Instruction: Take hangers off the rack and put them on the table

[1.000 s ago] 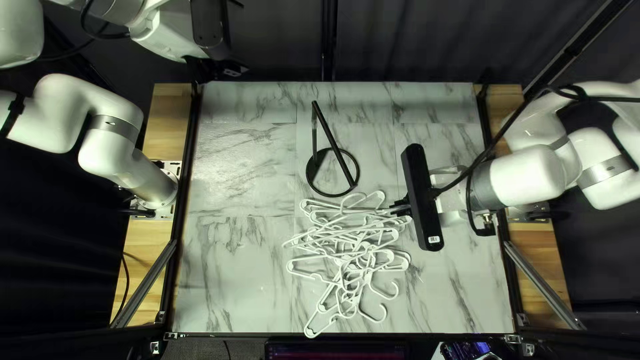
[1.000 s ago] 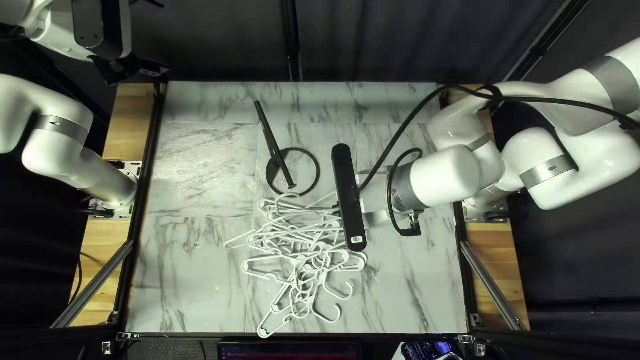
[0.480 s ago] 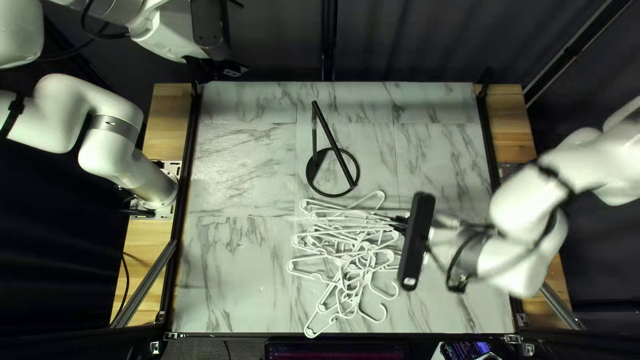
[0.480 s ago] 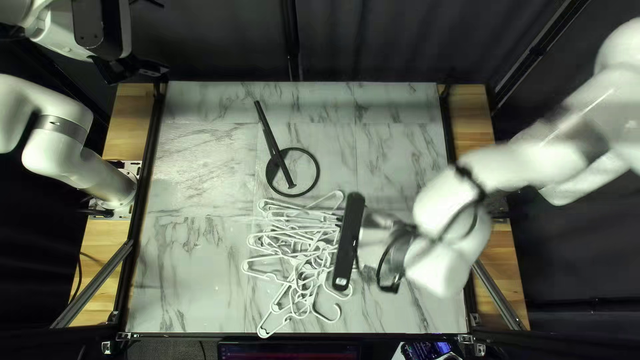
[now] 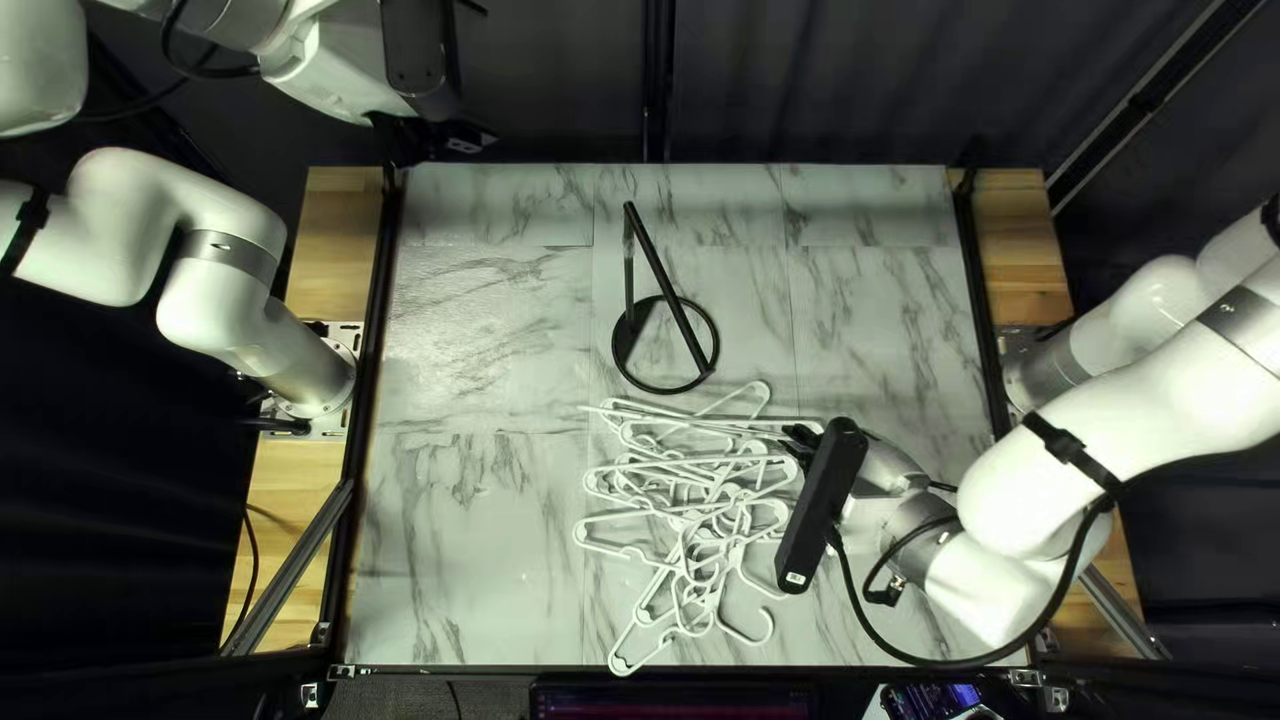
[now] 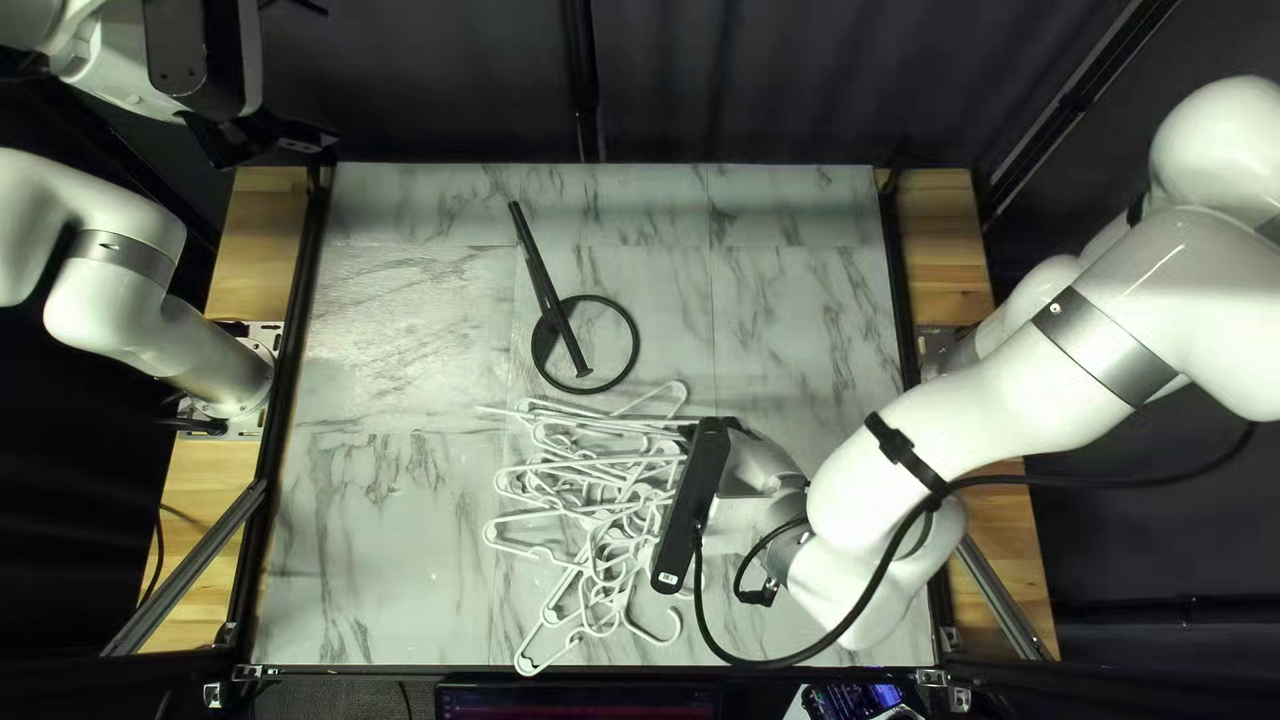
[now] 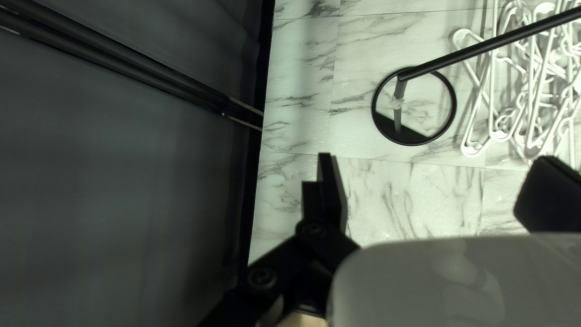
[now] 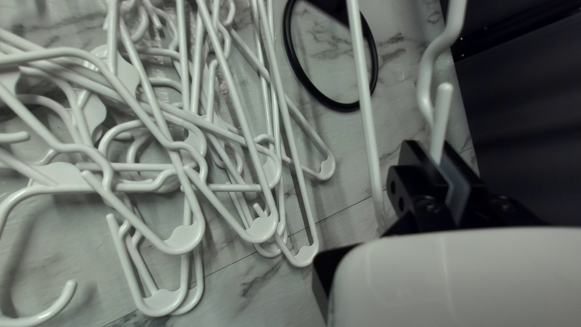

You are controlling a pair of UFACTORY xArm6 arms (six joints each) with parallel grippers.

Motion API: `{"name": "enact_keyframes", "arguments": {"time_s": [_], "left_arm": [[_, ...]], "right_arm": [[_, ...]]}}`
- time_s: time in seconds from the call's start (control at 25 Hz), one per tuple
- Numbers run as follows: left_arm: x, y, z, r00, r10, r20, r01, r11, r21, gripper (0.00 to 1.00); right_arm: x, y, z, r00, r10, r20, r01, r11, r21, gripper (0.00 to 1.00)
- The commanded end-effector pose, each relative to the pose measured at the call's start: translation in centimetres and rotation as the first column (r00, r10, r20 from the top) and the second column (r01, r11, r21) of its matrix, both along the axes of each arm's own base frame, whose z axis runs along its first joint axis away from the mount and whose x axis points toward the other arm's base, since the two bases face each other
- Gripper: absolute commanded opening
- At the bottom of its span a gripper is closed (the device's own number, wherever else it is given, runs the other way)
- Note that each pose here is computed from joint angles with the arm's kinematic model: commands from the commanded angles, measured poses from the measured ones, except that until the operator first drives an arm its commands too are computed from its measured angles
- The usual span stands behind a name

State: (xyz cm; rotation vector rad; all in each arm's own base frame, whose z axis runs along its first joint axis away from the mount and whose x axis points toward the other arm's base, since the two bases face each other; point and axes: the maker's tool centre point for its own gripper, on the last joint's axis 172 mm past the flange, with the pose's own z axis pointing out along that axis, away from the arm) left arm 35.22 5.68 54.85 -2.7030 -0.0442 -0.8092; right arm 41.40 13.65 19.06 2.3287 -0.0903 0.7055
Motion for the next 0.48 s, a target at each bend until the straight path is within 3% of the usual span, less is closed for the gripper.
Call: {"name": "enact_keyframes", "arguments": {"time_s": [0.04,0.12,0.24,0.36,0.48], "left_arm": [[0.0,0.0,0.0,1.0,0.0,0.0,0.0,1.0,0.0,1.0],[0.0,0.0,0.0,1.0,0.0,0.0,0.0,1.0,0.0,1.0],[0.0,0.0,0.0,1.0,0.0,0.0,0.0,1.0,0.0,1.0],[0.0,0.0,0.0,1.0,0.0,0.0,0.0,1.0,0.0,1.0],[0.0,0.0,0.0,1.0,0.0,0.0,0.0,1.0,0.0,1.0]], "right_arm": [[0.0,0.0,0.0,1.0,0.0,0.0,0.0,1.0,0.0,0.0],[0.2,0.6,-0.1,1.0,0.013,-0.013,-0.013,1.0,-0.003,0.0],[1.2,2.8,-1.4,0.996,0.031,-0.081,-0.035,0.998,-0.051,0.02],[0.9,3.7,-3.0,0.989,-0.002,-0.147,-0.024,0.985,-0.171,0.05],[0.4,4.1,-4.4,0.979,-0.067,-0.19,0.017,0.967,-0.256,0.03]]}}
